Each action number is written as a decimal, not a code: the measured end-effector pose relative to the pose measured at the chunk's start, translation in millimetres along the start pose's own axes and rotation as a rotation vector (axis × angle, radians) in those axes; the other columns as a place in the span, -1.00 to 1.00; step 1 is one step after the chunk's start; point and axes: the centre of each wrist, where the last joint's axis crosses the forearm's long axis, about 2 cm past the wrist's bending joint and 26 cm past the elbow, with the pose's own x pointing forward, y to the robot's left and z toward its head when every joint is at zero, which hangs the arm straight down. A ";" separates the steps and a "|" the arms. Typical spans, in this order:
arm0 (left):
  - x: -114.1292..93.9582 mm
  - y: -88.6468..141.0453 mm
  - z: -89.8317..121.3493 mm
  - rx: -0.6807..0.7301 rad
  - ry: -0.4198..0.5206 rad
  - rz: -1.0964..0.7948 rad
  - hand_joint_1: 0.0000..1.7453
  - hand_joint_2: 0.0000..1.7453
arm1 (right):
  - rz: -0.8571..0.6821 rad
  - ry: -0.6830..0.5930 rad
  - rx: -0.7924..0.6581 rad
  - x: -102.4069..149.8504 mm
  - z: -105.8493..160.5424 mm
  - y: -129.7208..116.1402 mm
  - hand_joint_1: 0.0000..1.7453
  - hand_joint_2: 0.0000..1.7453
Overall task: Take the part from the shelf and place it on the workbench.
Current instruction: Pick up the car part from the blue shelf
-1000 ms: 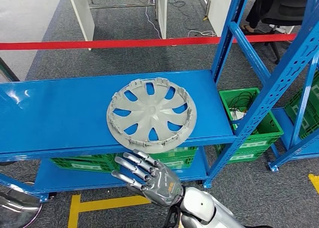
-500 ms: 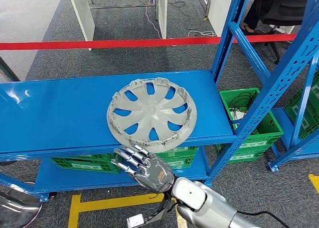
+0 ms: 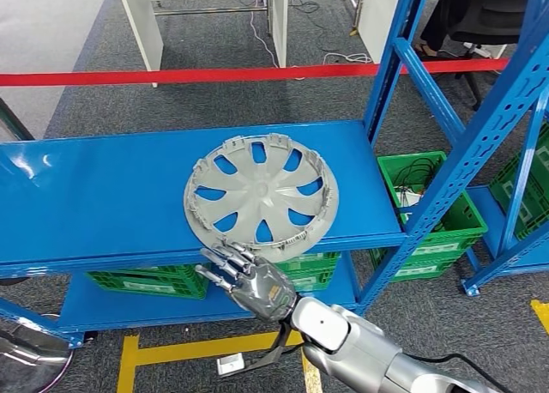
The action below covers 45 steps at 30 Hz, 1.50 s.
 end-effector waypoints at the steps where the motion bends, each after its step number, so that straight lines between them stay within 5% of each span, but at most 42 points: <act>1: 0.1 0.0 0.0 -0.001 0.001 -0.002 -1.00 -1.00 | 0.003 0.006 0.005 -1.6 -0.8 0.8 -1.00 1.00; 45: -0.5 3.3 0.6 -0.011 0.008 -0.025 -1.00 -1.00 | 0.047 0.106 0.225 -39.1 -9.7 21.8 -1.00 1.00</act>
